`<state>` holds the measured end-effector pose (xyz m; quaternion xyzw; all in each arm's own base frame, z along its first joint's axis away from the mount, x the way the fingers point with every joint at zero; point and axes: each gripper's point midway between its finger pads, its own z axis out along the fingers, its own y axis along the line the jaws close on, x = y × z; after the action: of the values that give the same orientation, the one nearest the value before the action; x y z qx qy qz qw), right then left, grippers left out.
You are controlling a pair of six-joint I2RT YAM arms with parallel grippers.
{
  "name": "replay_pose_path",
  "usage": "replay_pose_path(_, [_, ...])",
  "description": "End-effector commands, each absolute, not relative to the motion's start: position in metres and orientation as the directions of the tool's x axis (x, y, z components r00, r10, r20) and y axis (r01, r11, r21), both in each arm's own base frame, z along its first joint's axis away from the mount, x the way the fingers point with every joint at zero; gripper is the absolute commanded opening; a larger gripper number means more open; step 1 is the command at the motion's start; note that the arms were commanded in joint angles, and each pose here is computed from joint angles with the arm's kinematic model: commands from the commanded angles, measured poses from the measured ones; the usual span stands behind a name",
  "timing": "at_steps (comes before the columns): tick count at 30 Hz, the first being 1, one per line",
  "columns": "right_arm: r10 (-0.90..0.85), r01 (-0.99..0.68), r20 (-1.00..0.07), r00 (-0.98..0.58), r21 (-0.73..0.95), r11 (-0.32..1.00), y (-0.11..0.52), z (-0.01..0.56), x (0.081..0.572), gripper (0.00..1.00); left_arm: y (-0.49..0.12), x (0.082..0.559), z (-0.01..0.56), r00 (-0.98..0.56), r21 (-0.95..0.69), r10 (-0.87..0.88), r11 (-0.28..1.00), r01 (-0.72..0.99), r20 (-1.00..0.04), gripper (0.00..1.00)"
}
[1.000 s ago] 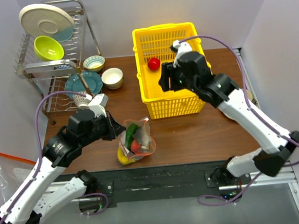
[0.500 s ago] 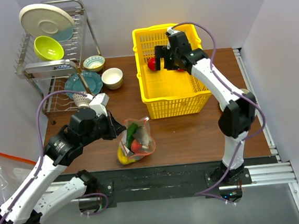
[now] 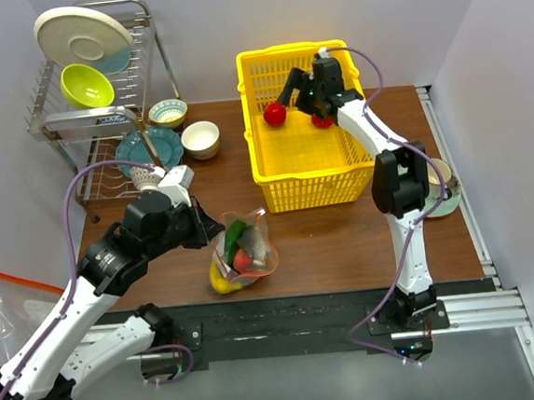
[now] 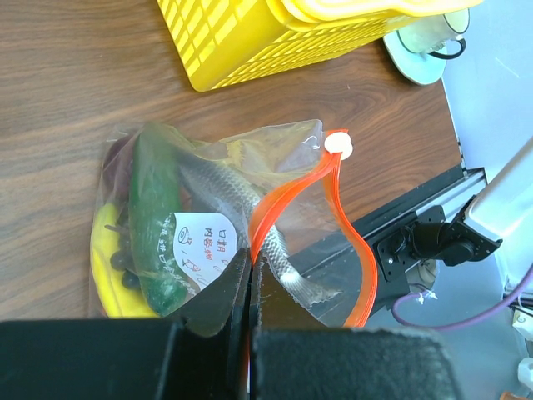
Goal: Place the food in the zip-top bag and seal the zipper
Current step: Move the bin to the center of the board.
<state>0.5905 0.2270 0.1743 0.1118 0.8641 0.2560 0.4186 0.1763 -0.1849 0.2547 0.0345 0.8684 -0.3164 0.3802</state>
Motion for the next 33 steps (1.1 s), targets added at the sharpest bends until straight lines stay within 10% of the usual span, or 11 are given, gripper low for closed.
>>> replay_pose_path(1, [0.509, -0.085, -0.673, -0.537, 0.643, 0.761, 0.238, 0.190, 0.635, 0.98, -0.187, 0.182, 0.282, -0.670, -0.547, -0.229, 0.777, 0.311, -0.707, 0.00])
replay_pose_path(33, [0.487, -0.054, -0.642, -0.592, 0.635, 0.771, 0.314, 0.095, 0.646, 0.96, -0.190, 0.190, 0.273, -0.684, -0.523, -0.206, 0.801, 0.293, -0.700, 0.00])
